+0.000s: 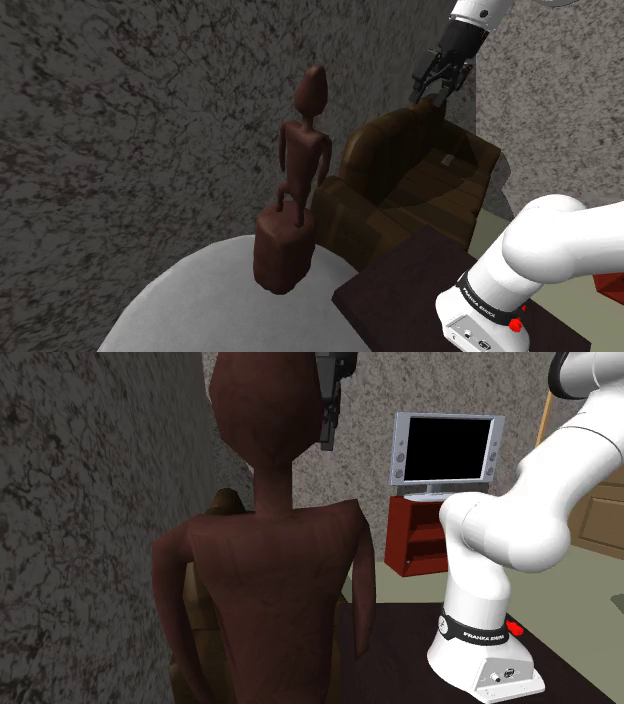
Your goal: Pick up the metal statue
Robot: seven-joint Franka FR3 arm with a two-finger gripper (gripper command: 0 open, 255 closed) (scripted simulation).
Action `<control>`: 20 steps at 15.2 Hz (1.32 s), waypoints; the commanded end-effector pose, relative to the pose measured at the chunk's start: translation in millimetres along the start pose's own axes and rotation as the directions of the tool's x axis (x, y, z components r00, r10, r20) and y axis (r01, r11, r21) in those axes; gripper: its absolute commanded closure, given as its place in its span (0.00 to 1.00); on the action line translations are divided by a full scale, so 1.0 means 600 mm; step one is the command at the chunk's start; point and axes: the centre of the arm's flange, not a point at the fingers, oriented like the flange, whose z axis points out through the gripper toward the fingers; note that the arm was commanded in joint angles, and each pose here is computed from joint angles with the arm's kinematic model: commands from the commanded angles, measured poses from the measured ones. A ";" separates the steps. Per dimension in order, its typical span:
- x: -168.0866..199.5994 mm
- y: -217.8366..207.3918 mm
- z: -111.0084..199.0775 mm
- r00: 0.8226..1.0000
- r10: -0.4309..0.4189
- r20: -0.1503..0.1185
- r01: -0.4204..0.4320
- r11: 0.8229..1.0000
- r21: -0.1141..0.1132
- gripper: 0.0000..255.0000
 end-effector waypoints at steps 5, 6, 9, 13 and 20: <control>0.064 -0.069 0.046 0.991 -0.020 0.135 0.019 1.000 0.008 0.00; 0.078 -0.087 0.059 0.985 -0.025 0.168 0.024 1.000 0.010 0.00; 0.119 -0.140 0.100 0.963 -0.041 0.267 0.038 0.999 0.018 0.00; 0.165 -0.212 0.160 0.917 -0.062 0.394 0.054 0.998 0.031 0.00; 0.222 -0.342 0.277 0.797 -0.098 0.596 0.079 0.995 0.058 0.00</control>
